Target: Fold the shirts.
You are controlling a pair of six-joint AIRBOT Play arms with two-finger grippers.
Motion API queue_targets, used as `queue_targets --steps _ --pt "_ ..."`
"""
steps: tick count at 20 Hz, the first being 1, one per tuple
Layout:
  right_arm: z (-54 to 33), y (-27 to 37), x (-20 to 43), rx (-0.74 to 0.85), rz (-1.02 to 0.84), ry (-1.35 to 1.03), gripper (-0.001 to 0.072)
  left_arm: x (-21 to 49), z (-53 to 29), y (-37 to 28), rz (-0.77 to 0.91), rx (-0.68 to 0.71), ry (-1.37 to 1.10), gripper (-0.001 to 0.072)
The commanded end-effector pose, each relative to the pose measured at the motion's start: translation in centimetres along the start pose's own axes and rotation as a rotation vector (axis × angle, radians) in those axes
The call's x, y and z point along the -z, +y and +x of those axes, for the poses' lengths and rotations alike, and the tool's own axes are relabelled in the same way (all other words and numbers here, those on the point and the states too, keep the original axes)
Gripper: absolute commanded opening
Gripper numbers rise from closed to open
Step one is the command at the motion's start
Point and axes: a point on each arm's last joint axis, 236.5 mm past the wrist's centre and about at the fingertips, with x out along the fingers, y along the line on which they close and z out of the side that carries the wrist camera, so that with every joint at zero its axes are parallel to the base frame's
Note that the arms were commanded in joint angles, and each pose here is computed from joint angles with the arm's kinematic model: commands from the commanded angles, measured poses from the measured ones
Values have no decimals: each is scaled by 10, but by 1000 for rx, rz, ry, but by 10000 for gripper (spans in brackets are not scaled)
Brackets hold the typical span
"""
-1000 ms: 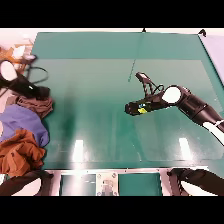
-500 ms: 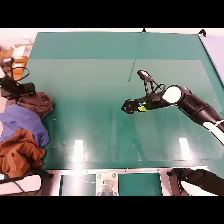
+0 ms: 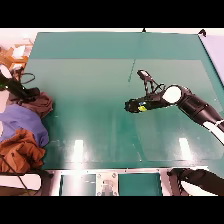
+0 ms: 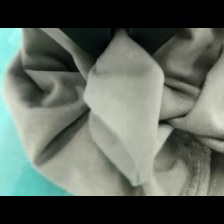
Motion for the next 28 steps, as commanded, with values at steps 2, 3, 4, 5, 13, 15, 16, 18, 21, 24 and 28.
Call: queue_targets --steps 2,3,4,5,13,15,16,18,21,24,28 --pt "-27 -12 -10 7 48 35 21 -50 -102 -65 95 105 -217 18" --pt "-41 -22 -20 13 72 23 21 -56 -139 -99 146 161 -299 18" --pt "-55 -31 -32 21 97 1 21 -55 -172 -133 198 224 -366 18" --pt "-73 -43 -43 32 125 -27 21 -46 -203 -171 256 298 -419 18" --pt "-166 -130 -68 135 333 -221 32 93 -205 -389 626 597 -304 21" --pt "-164 -137 -58 137 360 -193 219 123 -173 -420 691 600 -236 156" --pt "-162 -138 -54 136 367 -178 319 131 -160 -428 705 593 -206 539" --pt "-158 -139 -45 137 376 -143 344 128 -154 -418 706 563 -180 614" --pt "-152 -142 -35 143 384 -108 392 77 -181 -354 626 468 -205 614" --pt "-113 -135 -1 96 424 -5 513 45 -186 -259 478 337 -150 614" --pt "-24 -105 40 -28 409 74 513 49 -129 -181 330 247 25 614"
